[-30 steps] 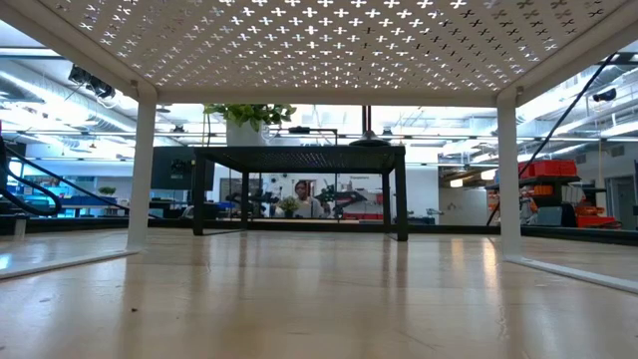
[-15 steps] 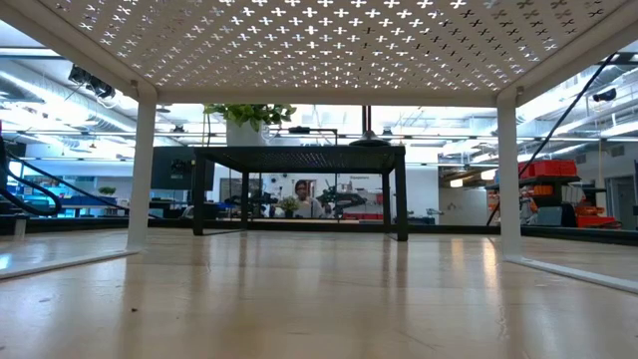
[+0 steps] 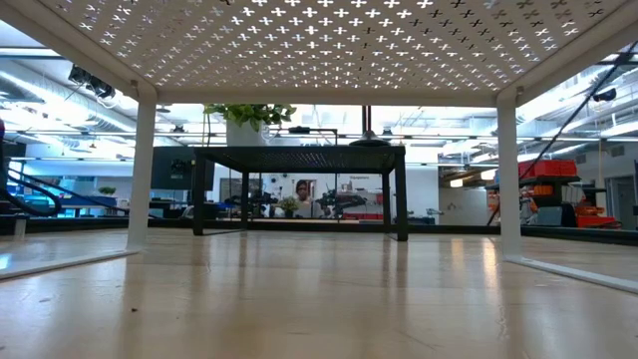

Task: Pick & Place candle stick holders
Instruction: Return to Home Position

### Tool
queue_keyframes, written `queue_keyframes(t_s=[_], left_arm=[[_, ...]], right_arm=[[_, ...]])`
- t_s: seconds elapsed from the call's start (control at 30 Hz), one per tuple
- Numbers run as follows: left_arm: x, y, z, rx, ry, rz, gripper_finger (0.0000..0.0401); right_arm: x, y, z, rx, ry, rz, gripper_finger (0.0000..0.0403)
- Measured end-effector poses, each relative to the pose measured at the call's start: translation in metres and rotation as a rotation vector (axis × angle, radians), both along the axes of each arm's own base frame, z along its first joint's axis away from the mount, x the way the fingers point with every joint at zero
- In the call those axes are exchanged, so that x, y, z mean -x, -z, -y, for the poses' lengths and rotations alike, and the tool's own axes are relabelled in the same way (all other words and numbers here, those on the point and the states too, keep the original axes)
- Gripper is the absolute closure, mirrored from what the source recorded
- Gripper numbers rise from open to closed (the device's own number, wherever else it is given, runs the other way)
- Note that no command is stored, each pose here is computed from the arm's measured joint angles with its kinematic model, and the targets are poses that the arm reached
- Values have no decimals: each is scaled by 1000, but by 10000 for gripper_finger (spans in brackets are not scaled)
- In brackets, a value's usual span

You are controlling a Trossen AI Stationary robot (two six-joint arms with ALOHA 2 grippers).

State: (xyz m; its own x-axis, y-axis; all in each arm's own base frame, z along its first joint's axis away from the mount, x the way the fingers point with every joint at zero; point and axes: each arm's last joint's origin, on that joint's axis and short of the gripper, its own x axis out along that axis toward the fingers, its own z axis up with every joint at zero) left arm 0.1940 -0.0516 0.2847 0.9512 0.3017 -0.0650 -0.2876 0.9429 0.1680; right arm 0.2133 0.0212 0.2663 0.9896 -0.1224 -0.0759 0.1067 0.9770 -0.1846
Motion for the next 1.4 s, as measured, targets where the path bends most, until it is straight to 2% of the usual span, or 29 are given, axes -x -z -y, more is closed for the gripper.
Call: queue_keyframes(t_s=[0.13, 0.33, 0.57, 0.73, 1.07, 1.27, 1.4], left_arm=[[12, 0, -21, 33, -62, -49, 171], [34, -1, -35, 127, 28, -35, 193], [55, 33, -40, 139, -14, -33, 212], [68, 66, -39, 239, 65, -10, 213], [81, 110, -40, 250, 93, 42, 213], [83, 125, -38, 262, 170, 36, 213], [84, 126, -39, 261, 155, 20, 213]], right_arm=[[19, -12, 13, 13, 68, 23, 394], [51, -19, 18, -61, 89, -8, 394], [74, -15, 21, -103, 126, -56, 394], [84, 13, 20, -127, 79, -3, 394], [95, 86, 20, -219, 38, 212, 394], [95, 89, 21, -208, 60, 174, 394], [95, 92, 22, -197, 107, 143, 394]])
